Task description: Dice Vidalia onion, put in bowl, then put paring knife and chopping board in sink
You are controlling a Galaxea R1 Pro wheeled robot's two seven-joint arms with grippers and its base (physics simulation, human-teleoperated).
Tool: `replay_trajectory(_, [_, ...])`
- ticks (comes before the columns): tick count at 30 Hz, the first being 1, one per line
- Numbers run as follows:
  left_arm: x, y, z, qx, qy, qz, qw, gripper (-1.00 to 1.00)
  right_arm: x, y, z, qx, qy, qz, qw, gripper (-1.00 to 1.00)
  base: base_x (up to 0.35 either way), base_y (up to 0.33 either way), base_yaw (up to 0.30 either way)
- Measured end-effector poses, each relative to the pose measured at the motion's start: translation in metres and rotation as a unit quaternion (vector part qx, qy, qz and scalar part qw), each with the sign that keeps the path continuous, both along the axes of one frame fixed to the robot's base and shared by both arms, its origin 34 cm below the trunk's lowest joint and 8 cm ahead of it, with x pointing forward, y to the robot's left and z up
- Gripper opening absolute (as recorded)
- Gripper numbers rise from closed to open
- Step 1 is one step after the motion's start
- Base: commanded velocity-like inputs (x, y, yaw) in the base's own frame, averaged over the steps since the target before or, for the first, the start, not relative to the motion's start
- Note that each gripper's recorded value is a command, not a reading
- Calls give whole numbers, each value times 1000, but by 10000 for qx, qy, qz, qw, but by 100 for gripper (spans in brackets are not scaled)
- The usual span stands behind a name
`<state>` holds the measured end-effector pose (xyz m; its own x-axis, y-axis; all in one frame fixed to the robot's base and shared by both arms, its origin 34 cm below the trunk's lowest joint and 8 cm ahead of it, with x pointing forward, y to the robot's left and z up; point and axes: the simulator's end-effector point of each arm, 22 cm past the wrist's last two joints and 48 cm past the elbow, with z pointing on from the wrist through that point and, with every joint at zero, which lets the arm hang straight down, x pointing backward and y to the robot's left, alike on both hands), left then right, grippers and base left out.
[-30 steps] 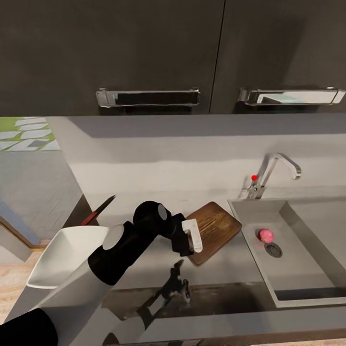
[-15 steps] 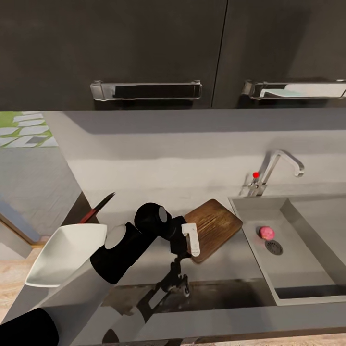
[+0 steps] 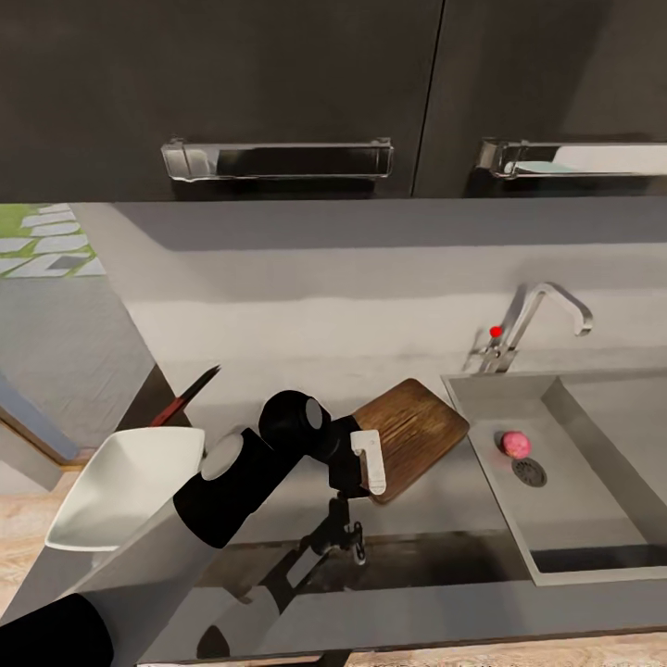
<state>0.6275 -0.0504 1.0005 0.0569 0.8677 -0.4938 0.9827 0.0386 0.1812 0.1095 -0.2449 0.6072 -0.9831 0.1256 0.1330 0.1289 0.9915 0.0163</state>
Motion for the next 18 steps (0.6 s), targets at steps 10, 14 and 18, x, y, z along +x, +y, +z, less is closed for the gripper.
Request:
replay_trajectory(10, [0,-1,-6,-18,59,-9,10000,100,-7,0,0,2,82,-2,10000,100,0,0,0])
replay_trajectory(14, [0,-2,-7,-41,62,-20,10000,100,-9,1,0,6,113,-1,9999,100,0,0,0])
replay_trajectory(18, [0,-3,-10,-48,84,-26,10000,100,-11,1,0,7,144,-2,9999,100,0,0,0])
